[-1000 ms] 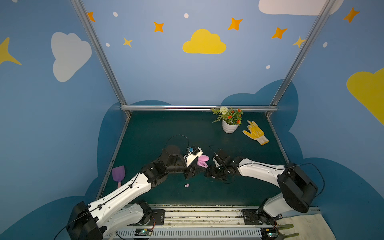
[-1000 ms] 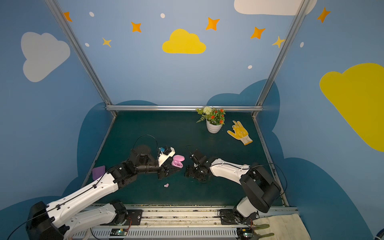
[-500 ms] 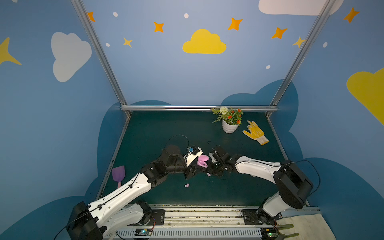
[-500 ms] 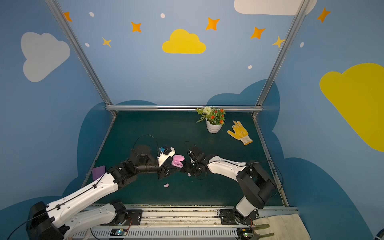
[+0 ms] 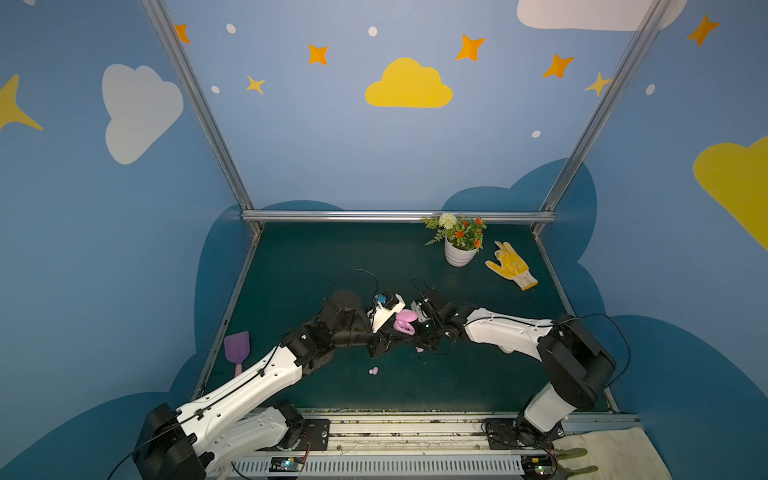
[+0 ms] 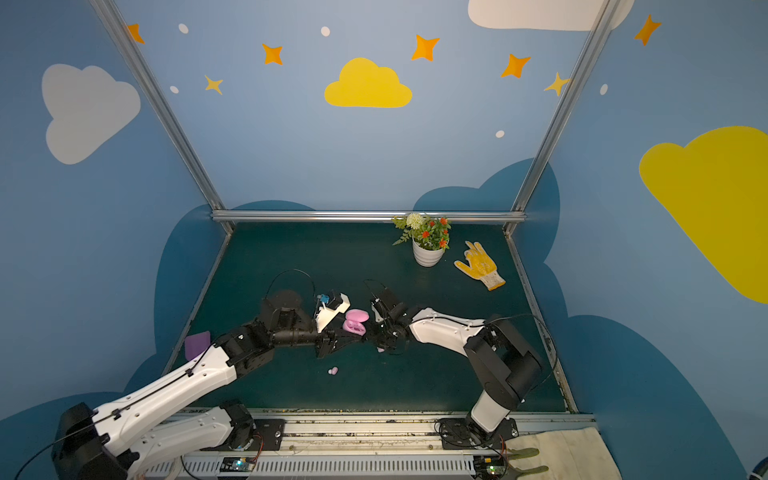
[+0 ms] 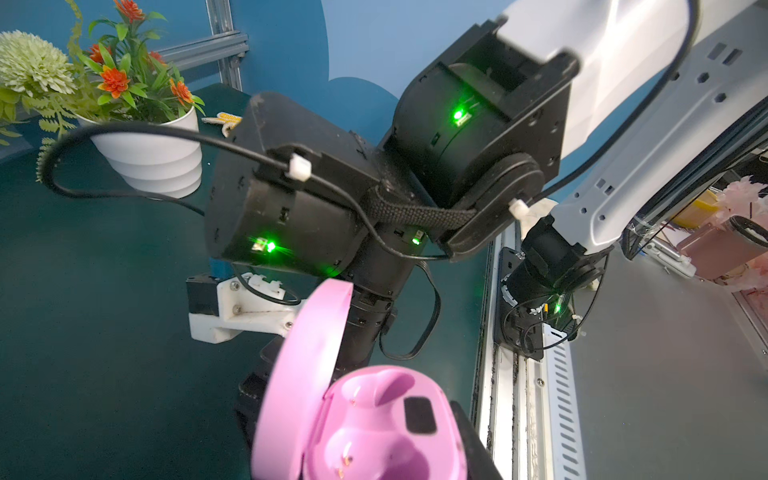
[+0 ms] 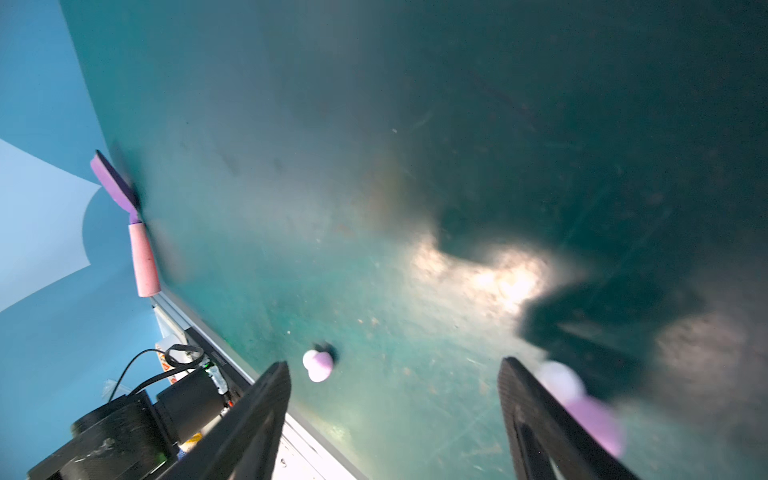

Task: Insert the wireless bluetooth earbuds into the charging case
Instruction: 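Lower the open right gripper over the pink earbud nearer the case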

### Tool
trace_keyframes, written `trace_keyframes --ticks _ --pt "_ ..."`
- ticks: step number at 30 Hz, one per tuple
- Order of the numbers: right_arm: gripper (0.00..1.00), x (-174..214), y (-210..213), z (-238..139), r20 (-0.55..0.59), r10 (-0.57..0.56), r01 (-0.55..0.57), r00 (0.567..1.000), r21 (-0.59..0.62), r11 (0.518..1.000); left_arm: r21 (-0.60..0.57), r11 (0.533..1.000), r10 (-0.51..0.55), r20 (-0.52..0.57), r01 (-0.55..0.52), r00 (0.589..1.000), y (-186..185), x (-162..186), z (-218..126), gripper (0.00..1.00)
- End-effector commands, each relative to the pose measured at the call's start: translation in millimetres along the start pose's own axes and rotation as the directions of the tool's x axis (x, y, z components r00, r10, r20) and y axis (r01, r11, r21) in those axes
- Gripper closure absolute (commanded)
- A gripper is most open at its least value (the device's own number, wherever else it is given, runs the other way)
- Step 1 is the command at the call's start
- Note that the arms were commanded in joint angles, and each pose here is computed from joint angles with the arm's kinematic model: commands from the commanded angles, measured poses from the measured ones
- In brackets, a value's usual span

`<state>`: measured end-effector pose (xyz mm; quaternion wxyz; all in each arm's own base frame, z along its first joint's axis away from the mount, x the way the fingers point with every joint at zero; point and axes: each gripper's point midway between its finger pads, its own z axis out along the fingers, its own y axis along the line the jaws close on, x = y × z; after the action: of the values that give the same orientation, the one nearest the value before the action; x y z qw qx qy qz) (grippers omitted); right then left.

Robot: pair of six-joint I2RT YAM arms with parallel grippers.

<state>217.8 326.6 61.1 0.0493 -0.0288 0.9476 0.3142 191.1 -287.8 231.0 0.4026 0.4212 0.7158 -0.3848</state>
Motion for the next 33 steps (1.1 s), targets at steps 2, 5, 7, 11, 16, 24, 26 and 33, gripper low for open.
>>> trace_keyframes --ticks 2,5,7,11,16,24,26,33 --pt "0.22 0 2 -2 0.0 -0.023 0.023 1.0 0.019 1.0 -0.007 1.0 0.016 0.017 -0.016 1.0 0 -5 -3 0.86" --pt "0.22 1 -12 -9 0.008 -0.038 0.037 0.999 0.097 0.995 -0.011 1.0 0.018 0.022 -0.018 1.0 0 -6 -4 0.86" --pt "0.22 2 -24 -14 0.014 -0.061 0.058 0.998 0.16 0.985 -0.011 1.0 0.017 0.021 -0.017 1.0 0 -6 -4 0.86" --pt "0.21 3 -36 -23 0.015 -0.1 0.094 0.995 0.227 0.969 -0.019 1.0 0.013 0.019 -0.013 1.0 1 -5 -6 0.86" --pt "0.21 6 -44 -33 0.018 -0.117 0.108 0.993 0.264 0.958 -0.028 1.0 0.009 0.026 -0.008 1.0 0 -4 -9 0.86" --pt "0.22 7 -55 -28 0.018 -0.069 0.062 0.997 0.261 0.963 -0.026 1.0 0.008 0.029 -0.007 1.0 1 -5 -8 0.86" --pt "0.22 5 -55 -24 0.017 -0.063 0.057 0.998 0.257 0.965 -0.026 1.0 0.007 0.027 -0.006 1.0 1 -4 -8 0.86" --pt "0.22 -4 -57 -14 0.011 -0.073 0.067 0.997 0.267 0.961 -0.032 0.999 0.009 0.031 -0.008 0.999 1 -5 -9 0.86"
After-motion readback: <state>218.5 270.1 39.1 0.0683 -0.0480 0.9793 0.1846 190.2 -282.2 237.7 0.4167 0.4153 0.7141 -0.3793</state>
